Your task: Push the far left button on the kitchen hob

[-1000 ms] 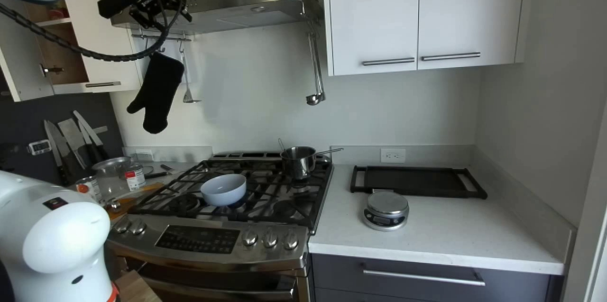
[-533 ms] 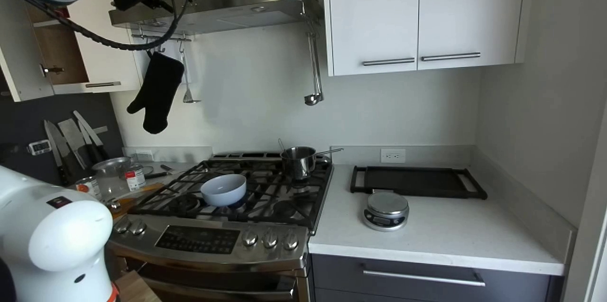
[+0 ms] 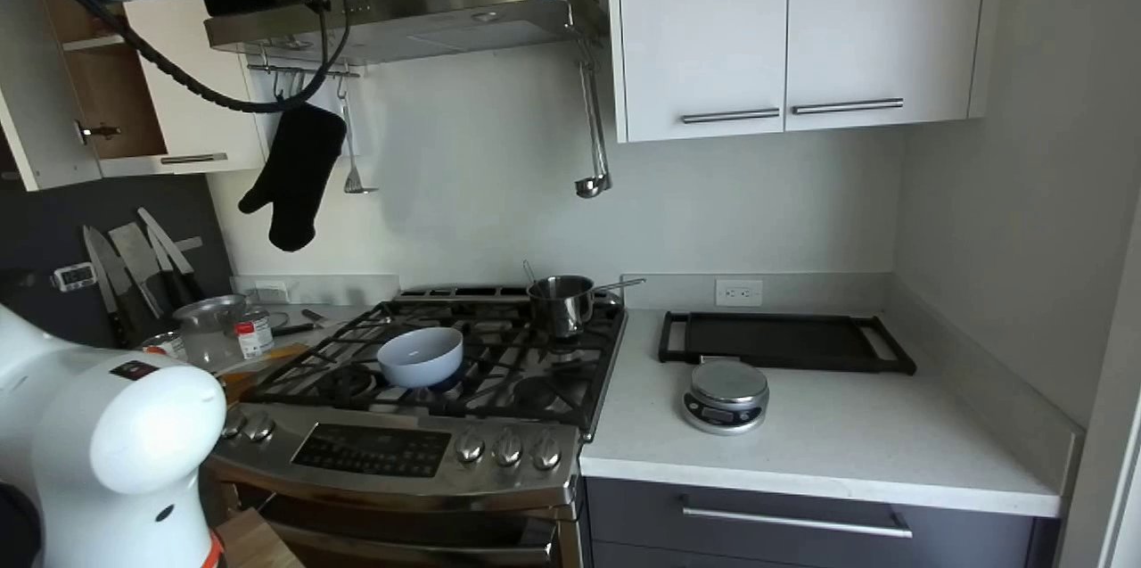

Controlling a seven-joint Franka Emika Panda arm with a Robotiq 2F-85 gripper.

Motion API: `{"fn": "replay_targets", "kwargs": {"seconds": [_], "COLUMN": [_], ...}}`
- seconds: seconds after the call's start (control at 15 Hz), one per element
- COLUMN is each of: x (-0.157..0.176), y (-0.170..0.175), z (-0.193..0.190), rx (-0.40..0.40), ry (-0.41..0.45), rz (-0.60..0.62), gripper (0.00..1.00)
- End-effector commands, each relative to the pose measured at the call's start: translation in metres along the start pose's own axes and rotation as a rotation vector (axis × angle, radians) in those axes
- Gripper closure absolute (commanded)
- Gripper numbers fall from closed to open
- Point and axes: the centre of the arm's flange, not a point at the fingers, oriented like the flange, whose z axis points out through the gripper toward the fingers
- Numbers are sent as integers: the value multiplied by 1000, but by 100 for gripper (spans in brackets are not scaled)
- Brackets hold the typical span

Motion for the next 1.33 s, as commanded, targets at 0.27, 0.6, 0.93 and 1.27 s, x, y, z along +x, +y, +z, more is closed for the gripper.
{"fn": "replay_targets", "kwargs": {"seconds": [0.27, 0.6, 0.93, 1.27], "x": [-5, -7, -9, -10], "y": [7, 15, 22, 24], "z": [-2, 6, 18, 29], "rx": [54, 49, 46, 57], "ry": [15, 32, 40, 52], "rz": [87, 93, 104, 120], "gripper": [100, 100, 100, 100]}}
